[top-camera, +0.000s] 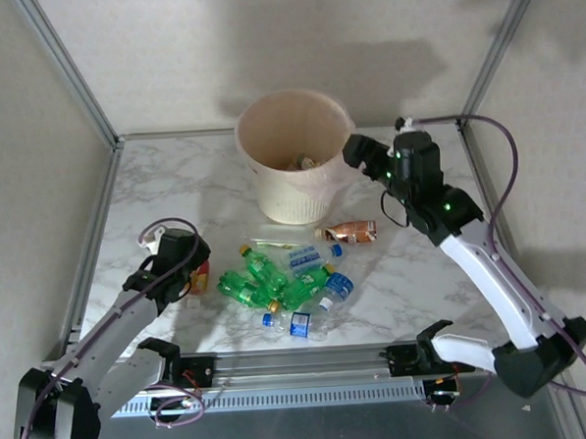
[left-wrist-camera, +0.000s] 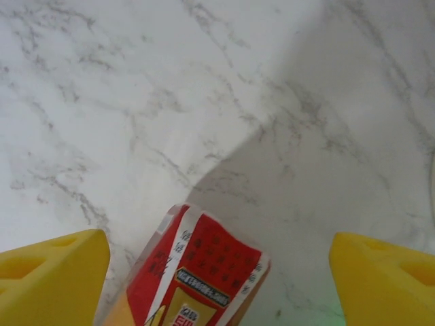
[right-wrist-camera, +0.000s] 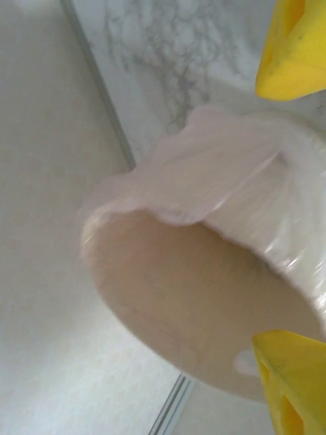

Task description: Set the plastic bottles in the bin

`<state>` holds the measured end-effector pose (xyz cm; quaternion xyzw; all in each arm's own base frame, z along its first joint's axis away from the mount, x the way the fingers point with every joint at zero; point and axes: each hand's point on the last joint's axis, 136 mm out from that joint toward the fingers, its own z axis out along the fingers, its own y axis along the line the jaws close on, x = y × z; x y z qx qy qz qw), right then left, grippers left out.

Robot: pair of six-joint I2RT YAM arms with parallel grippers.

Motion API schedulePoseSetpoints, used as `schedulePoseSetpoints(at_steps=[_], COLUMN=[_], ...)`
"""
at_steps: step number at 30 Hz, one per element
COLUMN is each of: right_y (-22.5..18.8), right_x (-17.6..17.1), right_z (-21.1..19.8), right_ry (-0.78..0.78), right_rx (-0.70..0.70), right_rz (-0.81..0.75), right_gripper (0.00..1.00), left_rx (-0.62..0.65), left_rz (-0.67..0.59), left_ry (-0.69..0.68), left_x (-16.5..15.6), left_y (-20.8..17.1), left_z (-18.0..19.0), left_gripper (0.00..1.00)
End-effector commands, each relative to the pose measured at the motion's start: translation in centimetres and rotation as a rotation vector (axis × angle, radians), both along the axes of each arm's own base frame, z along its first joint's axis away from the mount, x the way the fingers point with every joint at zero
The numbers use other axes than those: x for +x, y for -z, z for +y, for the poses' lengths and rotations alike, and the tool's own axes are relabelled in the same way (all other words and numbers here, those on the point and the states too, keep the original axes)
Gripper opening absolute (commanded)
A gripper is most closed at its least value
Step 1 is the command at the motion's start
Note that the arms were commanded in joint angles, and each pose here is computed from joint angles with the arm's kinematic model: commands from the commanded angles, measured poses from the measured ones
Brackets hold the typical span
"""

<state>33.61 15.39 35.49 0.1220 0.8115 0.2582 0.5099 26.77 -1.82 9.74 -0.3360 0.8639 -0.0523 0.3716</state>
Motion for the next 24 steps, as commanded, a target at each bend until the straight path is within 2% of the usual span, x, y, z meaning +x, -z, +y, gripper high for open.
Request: schedulePoseSetpoints(at_steps=[1,11,24], right_y=[3.0,9.7,15.8], right_x=[-1.6,-4.5,-6.1], right_z=[-1.7,-3.4,-3.7], right_ry=[0.052,0.091,0.107], right_rx=[-0.001,0.002,0.015], right_rz=[0.059,0.186,0.308], right_gripper=[0.89,0.91,0.91], left_rx=[-0.023,-0.05,-0.037], left_rz=[0.016,0.036,0.135], left_ry=[-0.03,0.018,0.049], left_x=[-0.1,0.1,-0.2], left_y=[1.2,3.0,6.2], left_z=[0.2,-0.9,-1.6], left_gripper=[0.85,0.94,0.88])
